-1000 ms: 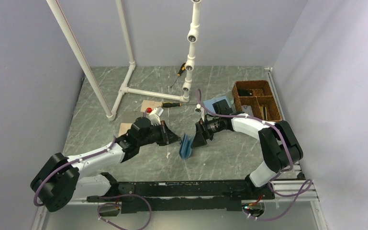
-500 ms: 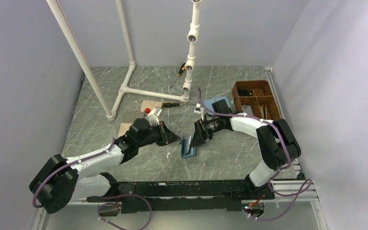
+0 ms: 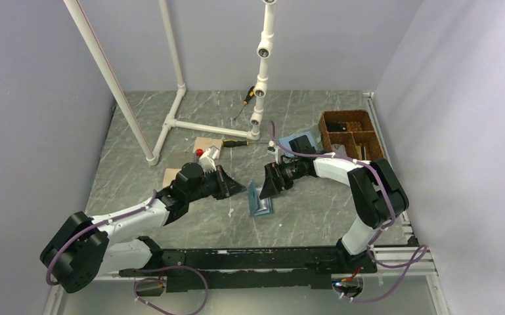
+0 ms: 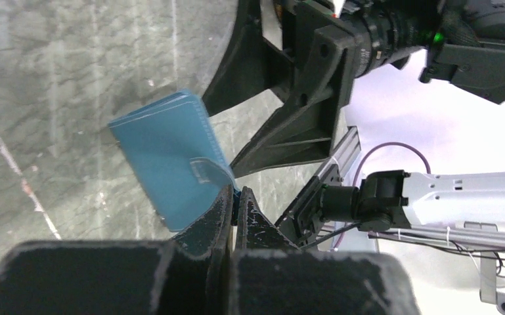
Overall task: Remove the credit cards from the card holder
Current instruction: Open the card holder at the center of the board.
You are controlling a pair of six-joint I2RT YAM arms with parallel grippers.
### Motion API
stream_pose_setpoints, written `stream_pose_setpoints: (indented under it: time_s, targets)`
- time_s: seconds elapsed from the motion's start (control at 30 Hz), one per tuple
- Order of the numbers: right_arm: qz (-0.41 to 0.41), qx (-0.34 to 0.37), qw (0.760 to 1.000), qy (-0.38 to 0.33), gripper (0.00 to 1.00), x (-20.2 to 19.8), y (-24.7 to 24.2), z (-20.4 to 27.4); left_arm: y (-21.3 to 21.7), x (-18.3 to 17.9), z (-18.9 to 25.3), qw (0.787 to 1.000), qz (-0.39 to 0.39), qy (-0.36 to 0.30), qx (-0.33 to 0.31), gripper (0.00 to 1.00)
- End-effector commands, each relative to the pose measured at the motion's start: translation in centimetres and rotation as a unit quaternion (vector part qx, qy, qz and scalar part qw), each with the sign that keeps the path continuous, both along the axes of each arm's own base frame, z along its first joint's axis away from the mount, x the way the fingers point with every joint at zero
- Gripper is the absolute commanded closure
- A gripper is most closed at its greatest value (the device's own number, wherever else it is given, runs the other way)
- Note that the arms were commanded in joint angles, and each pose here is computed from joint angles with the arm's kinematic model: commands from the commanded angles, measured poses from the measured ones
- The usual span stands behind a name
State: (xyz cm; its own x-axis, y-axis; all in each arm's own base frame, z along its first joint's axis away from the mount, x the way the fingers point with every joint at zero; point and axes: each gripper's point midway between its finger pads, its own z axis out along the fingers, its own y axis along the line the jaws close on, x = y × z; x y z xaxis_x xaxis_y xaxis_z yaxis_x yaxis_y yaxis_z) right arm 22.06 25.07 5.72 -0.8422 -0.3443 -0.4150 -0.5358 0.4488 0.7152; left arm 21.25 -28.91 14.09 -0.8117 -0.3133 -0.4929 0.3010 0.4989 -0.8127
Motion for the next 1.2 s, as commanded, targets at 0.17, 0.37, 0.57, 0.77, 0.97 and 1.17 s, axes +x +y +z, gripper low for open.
stream_pose_setpoints:
  time_s: [0.17, 0.37, 0.57, 0.77, 0.97, 1.17]
  targets:
    - [-0.02, -0.024, 0.997, -0.065, 0.18, 3.0, -0.3, 0.8, 5.0, 0.8, -5.4, 0.99, 0.088, 0.078, 0.077, 1.0]
    - [-0.016, -0.025, 0.997, -0.069, 0.19, 3.0, -0.4, 1.0, 7.9, -0.2, -8.4, 0.97, 0.112, 0.129, 0.172, 1.0]
    - [0.004, -0.034, 0.995, -0.099, 0.2, 3.2, -0.6, 1.2, 10.8, -1.6, -11.3, 0.937, 0.114, 0.173, 0.281, 1.0]
    - [0.047, -0.026, 0.989, -0.136, 0.27, 2.6, -0.2, 2.4, 11.0, -1.5, -10.8, 0.935, 0.097, 0.163, 0.301, 0.92]
    - [0.084, -0.029, 0.98, -0.177, 0.33, 2.1, 0.0, 3.2, 10.3, -1.2, -9.4, 0.944, 0.082, 0.143, 0.286, 0.93]
    - [0.118, -0.004, 0.974, -0.193, 0.35, 1.1, 0.5, 4.4, 8.2, -1.1, -6.8, 0.967, 0.053, 0.108, 0.223, 0.99]
